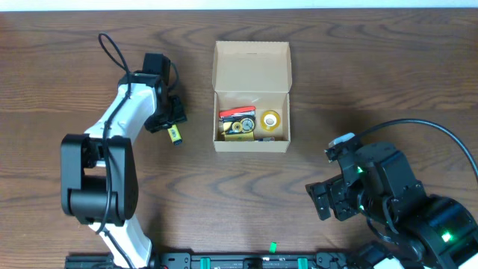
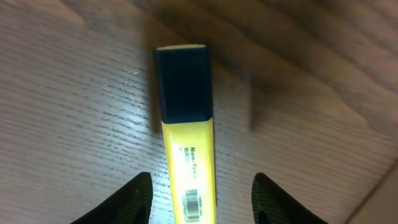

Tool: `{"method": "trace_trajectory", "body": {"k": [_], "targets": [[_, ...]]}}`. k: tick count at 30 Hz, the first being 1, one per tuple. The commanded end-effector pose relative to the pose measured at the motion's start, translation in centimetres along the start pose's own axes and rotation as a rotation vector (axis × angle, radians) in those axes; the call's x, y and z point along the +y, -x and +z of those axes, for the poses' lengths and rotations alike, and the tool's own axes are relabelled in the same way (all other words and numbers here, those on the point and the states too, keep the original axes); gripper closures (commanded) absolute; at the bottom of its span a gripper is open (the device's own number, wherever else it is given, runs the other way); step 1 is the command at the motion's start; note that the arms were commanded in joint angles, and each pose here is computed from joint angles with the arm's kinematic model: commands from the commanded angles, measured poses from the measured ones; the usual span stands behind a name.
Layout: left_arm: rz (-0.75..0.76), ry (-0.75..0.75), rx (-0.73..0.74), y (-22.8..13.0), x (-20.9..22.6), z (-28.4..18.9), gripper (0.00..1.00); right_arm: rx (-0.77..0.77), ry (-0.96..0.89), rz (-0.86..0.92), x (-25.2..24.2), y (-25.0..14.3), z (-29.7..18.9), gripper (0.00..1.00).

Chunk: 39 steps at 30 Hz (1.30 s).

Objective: Pack container
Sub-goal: 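Lower the left gripper onto the yellow highlighter and grasp it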

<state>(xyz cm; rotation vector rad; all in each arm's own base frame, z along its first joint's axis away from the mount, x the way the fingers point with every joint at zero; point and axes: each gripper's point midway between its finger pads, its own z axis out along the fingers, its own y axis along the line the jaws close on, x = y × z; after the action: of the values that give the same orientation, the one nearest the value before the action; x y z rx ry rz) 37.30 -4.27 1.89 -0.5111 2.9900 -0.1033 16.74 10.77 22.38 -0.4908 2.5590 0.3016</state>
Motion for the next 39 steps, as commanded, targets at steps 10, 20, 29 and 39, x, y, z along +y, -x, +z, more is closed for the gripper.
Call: {"method": "trace_trajectory", "body": {"k": [10, 20, 29, 39], "targets": [[-0.038, 0.039, 0.047, -0.7, 0.6, 2.1, 0.54, 0.0, 0.004, -0.005, 0.1, -0.1, 0.0, 0.01], [-0.052, 0.029, 0.087, -1.4, 0.5, 3.0, 0.59, 0.0, 0.004, -0.005, 0.1, -0.1, 0.0, 0.01], [-0.147, 0.027, 0.116, -2.1, 0.4, 2.9, 0.8, 0.0, 0.004, -0.005, 0.1, -0.1, 0.0, 0.01], [-0.391, 0.025, 0.167, -3.1, 0.0, 2.6, 0.94, 0.0, 0.004, -0.005, 0.1, -0.1, 0.0, 0.01]]}}
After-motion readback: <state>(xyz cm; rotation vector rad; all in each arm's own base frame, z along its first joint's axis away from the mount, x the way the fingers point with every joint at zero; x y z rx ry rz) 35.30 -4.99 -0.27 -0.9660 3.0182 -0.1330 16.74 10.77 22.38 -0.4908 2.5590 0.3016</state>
